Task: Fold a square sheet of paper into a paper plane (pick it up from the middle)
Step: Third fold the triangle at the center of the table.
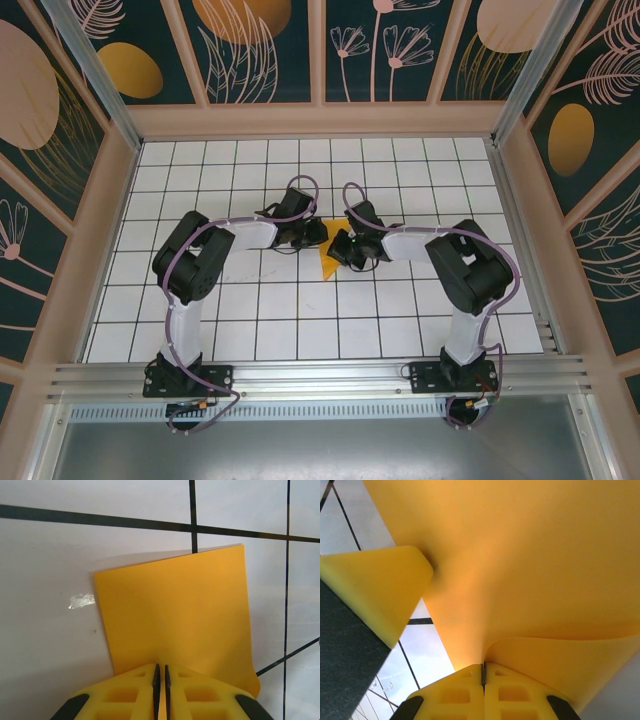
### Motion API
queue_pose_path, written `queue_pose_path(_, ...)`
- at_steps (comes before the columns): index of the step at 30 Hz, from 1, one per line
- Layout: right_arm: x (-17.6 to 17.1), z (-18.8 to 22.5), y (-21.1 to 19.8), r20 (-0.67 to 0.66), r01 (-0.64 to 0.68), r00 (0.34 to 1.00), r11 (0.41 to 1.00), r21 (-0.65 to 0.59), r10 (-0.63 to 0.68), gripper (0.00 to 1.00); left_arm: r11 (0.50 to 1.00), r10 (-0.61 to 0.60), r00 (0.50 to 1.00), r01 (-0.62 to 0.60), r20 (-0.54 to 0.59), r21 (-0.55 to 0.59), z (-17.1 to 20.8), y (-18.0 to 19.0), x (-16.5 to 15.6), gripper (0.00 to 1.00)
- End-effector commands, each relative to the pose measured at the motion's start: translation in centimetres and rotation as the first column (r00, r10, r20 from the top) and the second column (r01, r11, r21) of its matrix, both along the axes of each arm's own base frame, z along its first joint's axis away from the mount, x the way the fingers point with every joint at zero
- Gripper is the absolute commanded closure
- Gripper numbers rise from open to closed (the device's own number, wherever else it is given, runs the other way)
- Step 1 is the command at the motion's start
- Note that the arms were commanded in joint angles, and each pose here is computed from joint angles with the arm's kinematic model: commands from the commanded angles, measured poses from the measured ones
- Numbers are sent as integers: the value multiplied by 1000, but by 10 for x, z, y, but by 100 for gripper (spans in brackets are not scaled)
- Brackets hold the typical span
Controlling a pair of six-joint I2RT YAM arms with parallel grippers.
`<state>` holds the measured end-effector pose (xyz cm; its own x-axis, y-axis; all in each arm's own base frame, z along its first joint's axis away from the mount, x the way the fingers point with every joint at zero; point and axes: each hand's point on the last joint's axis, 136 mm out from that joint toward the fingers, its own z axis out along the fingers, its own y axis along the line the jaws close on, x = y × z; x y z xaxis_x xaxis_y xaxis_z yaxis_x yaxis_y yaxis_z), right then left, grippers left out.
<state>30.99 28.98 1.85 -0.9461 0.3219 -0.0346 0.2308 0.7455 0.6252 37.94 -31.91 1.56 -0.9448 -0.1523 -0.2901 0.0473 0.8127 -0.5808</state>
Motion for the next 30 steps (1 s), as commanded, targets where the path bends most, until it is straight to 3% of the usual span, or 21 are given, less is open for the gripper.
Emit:
queue_pose_path(1, -18, -11, -17, -43, -7, 999, 997, -83, 4, 96, 998, -22, 994, 29, -111, 60, -36, 11, -26, 85)
queue_pose_path(30, -7, -2, 3, 32, -55, 998, 998, 12, 54, 96, 998, -25, 993, 32, -112, 58, -35, 10, -25, 85)
